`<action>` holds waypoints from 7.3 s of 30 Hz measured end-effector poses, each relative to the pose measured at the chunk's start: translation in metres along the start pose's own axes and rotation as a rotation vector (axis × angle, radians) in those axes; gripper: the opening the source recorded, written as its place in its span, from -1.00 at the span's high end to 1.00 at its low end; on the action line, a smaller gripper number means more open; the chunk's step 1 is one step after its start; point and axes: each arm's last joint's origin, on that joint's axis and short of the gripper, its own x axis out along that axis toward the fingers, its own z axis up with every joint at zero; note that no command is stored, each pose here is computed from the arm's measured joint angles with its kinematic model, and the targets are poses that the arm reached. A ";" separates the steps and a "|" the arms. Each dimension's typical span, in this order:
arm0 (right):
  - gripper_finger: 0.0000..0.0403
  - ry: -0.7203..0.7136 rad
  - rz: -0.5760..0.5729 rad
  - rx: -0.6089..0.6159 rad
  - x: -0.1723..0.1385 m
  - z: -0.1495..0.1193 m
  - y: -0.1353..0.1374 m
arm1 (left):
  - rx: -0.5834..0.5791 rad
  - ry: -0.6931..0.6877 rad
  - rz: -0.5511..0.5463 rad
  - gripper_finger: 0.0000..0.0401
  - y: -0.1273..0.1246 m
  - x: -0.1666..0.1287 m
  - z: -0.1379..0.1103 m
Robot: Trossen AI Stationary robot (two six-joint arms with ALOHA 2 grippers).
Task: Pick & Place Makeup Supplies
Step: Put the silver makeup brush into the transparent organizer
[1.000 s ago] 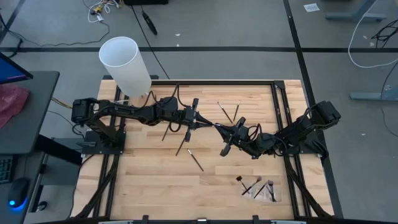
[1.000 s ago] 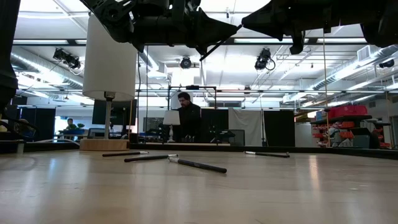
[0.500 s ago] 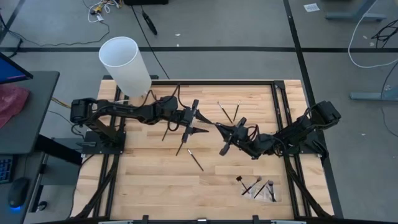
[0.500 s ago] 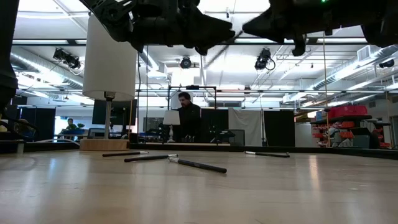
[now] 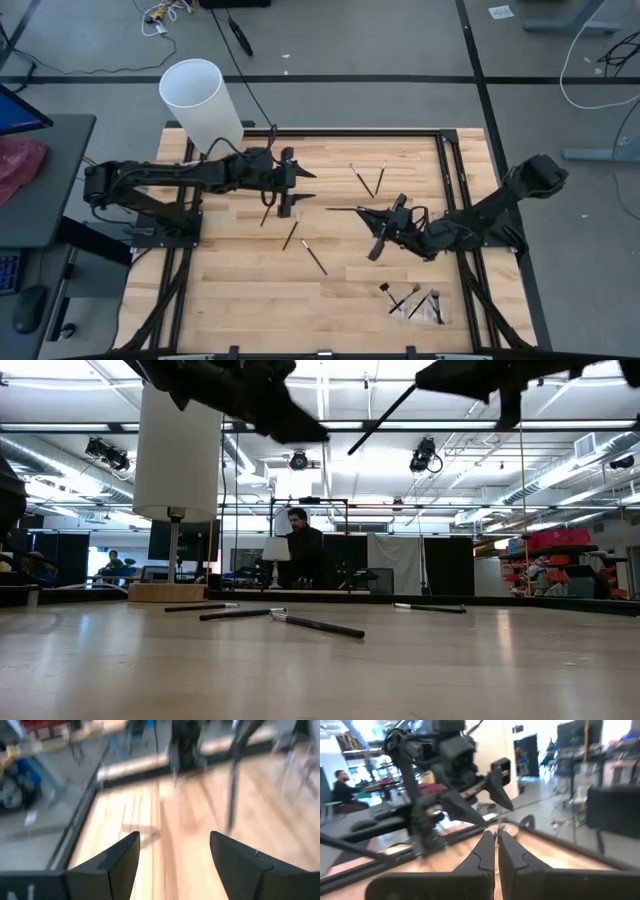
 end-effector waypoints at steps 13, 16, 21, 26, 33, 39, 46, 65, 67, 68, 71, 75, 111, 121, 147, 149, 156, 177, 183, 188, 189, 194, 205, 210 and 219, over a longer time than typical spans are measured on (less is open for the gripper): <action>1.00 0.421 0.226 0.080 -0.046 0.092 0.047 | -0.052 0.124 -0.044 -0.15 -0.015 -0.001 -0.009; 1.00 0.519 0.276 0.161 -0.064 0.101 0.057 | -0.044 0.118 -0.067 -0.15 -0.022 0.001 -0.007; 1.00 0.631 0.335 0.284 -0.096 0.108 0.068 | -0.036 0.105 -0.080 -0.15 -0.034 0.010 -0.006; 1.00 0.759 0.350 0.395 -0.130 0.104 0.069 | -0.031 0.135 -0.092 -0.15 -0.044 0.023 -0.014; 1.00 0.952 0.223 0.439 -0.163 0.082 0.063 | -0.052 0.198 -0.081 -0.15 -0.052 0.041 -0.028; 1.00 1.019 0.024 0.411 -0.175 0.052 0.064 | -0.134 0.206 -0.076 -0.15 -0.057 0.058 -0.038; 1.00 1.079 -0.140 0.350 -0.180 0.023 0.070 | -0.167 0.176 -0.080 -0.15 -0.064 0.071 -0.043; 1.00 0.996 -0.178 0.244 -0.172 0.044 0.044 | -0.163 0.171 -0.063 -0.15 -0.068 0.071 -0.042; 1.00 0.992 -0.202 0.248 -0.172 0.043 0.041 | -0.163 0.171 -0.063 -0.15 -0.068 0.071 -0.042; 1.00 0.990 -0.208 0.255 -0.172 0.041 0.041 | -0.163 0.171 -0.063 -0.15 -0.068 0.071 -0.042; 1.00 0.997 -0.214 0.288 -0.171 0.033 0.042 | -0.163 0.171 -0.063 -0.15 -0.068 0.071 -0.042; 1.00 1.041 -0.217 0.327 -0.170 0.015 0.042 | -0.163 0.171 -0.063 -0.15 -0.067 0.071 -0.042; 0.39 1.021 -0.255 0.365 -0.168 0.002 0.035 | -0.161 0.188 -0.066 -0.15 -0.068 0.071 -0.044; 0.38 0.754 -0.049 0.394 -0.155 0.030 0.031 | -0.134 0.197 -0.031 -0.15 -0.066 0.067 -0.042; 0.38 0.570 -0.116 -0.274 0.039 -0.018 0.039 | -0.380 0.543 0.365 -0.15 -0.066 -0.052 -0.108; 0.38 0.572 -0.110 -0.300 0.058 -0.024 0.034 | -0.472 0.529 0.385 -0.15 -0.070 -0.062 -0.119; 0.38 0.464 -0.005 -0.252 0.123 -0.060 0.028 | -0.789 0.464 0.398 -0.15 -0.088 -0.073 -0.161; 0.38 0.381 0.168 -0.163 0.156 -0.107 0.025 | -0.761 0.186 0.592 -0.15 -0.085 -0.073 -0.185; 0.38 0.376 0.169 -0.160 0.156 -0.106 0.025 | -0.743 0.184 0.607 -0.15 -0.086 -0.066 -0.188; 0.38 0.377 0.169 -0.161 0.156 -0.106 0.025 | -0.718 0.178 0.606 -0.15 -0.088 -0.056 -0.192; 0.38 0.377 0.169 -0.161 0.156 -0.106 0.025 | -0.713 0.180 0.605 -0.15 -0.088 -0.054 -0.193; 0.38 0.377 0.169 -0.161 0.156 -0.106 0.025 | -0.691 0.217 0.611 -0.15 -0.092 -0.046 -0.203; 0.38 0.378 0.169 -0.161 0.156 -0.106 0.025 | -0.696 0.186 0.638 -0.15 -0.090 -0.031 -0.215; 0.38 0.378 0.169 -0.161 0.156 -0.106 0.025 | -0.656 0.234 0.671 -0.10 -0.087 -0.019 -0.221; 0.38 0.389 0.162 -0.140 0.156 -0.107 0.025 | -0.605 0.293 0.642 0.24 -0.090 -0.009 -0.226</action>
